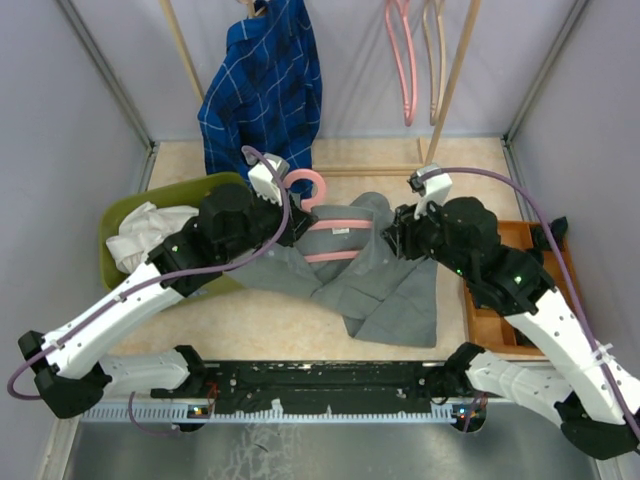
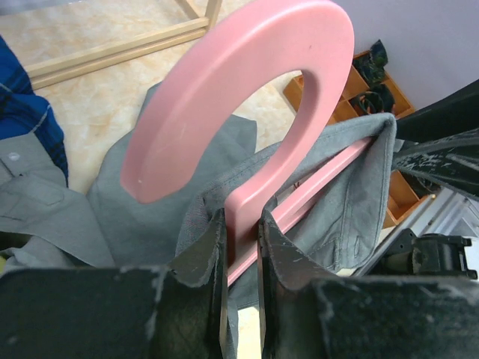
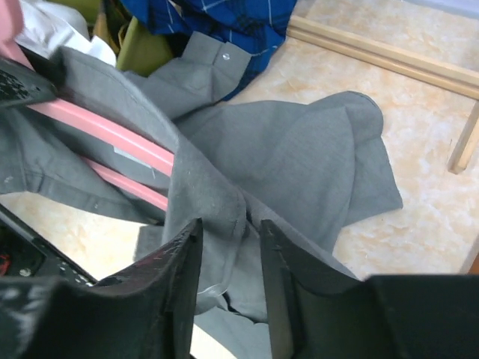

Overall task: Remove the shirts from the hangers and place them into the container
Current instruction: Remove the shirt from the hanger.

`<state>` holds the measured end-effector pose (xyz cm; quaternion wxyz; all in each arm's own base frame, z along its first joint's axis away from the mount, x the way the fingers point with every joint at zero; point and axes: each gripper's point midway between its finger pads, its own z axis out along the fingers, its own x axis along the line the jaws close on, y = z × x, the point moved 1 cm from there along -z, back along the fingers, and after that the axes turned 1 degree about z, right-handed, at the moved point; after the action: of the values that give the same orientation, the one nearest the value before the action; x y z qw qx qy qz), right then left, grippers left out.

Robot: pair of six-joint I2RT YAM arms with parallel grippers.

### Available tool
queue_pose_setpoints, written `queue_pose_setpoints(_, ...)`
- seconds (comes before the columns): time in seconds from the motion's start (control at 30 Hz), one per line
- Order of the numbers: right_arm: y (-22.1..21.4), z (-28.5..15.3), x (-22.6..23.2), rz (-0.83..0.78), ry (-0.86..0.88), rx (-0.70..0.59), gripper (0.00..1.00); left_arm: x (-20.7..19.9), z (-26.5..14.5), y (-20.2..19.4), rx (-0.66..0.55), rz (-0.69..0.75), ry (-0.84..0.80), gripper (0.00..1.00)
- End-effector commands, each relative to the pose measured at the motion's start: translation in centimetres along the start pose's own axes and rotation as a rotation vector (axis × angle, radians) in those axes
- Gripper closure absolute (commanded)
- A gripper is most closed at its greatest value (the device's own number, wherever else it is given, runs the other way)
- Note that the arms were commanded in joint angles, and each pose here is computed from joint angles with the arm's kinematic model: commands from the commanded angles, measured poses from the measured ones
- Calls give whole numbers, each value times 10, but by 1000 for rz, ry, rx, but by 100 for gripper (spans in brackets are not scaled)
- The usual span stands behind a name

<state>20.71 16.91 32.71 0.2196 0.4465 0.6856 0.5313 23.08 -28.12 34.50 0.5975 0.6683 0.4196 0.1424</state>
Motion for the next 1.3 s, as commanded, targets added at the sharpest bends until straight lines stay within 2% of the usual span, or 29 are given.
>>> queue_pose_setpoints(0.0, 3, 4, 5, -16, 26, 44, 59, 2, -9, 26, -80, -23, 25, 100)
queue_pose_setpoints(0.1, 3, 9, 20, -3, 110, 28, 54, 0, -8, 26, -72, -20, 17, 100)
queue_pose_setpoints(0.27, 8, 15, 20, 50, 98, -10, 53, 0, -5, 24, -59, -22, 22, 100)
queue_pose_setpoints(0.37, 9, 16, 21, 84, 87, 5, 36, 3, -3, 23, -55, -27, 39, 100)
queue_pose_setpoints(0.5, 4, 24, 26, 135, 95, 46, 30, 5, -1, 24, -54, -31, 60, 100)
queue_pose_setpoints(0.6, -1, 33, 22, 170, 26, 67, 28, 5, 1, 24, -52, -36, 62, 100)
queue_pose_setpoints(0.67, -3, 39, 15, 160, -65, 75, 33, 3, 3, 23, -44, -34, 53, 100)
queue_pose_setpoints(0.8, 1, 35, -20, 146, -313, 74, 73, 6, 3, 21, -29, -11, 68, 100)
queue_pose_setpoints(0.9, 11, 20, -36, 129, -395, 17, 91, 18, -2, 16, -18, 37, 115, 100)
queue_pose_setpoints(1.03, 19, 6, -62, 200, -391, -7, 99, 29, -10, 7, 7, 135, 140, 100)
queue_pose_setpoints(1.17, 6, 0, -95, 246, -435, 47, 99, 29, -20, 10, -16, 195, 116, 100)
queue_pose_setpoints(1.27, 0, 2, -104, 255, -445, 72, 98, 14, -24, 11, -28, 251, 9, 100)
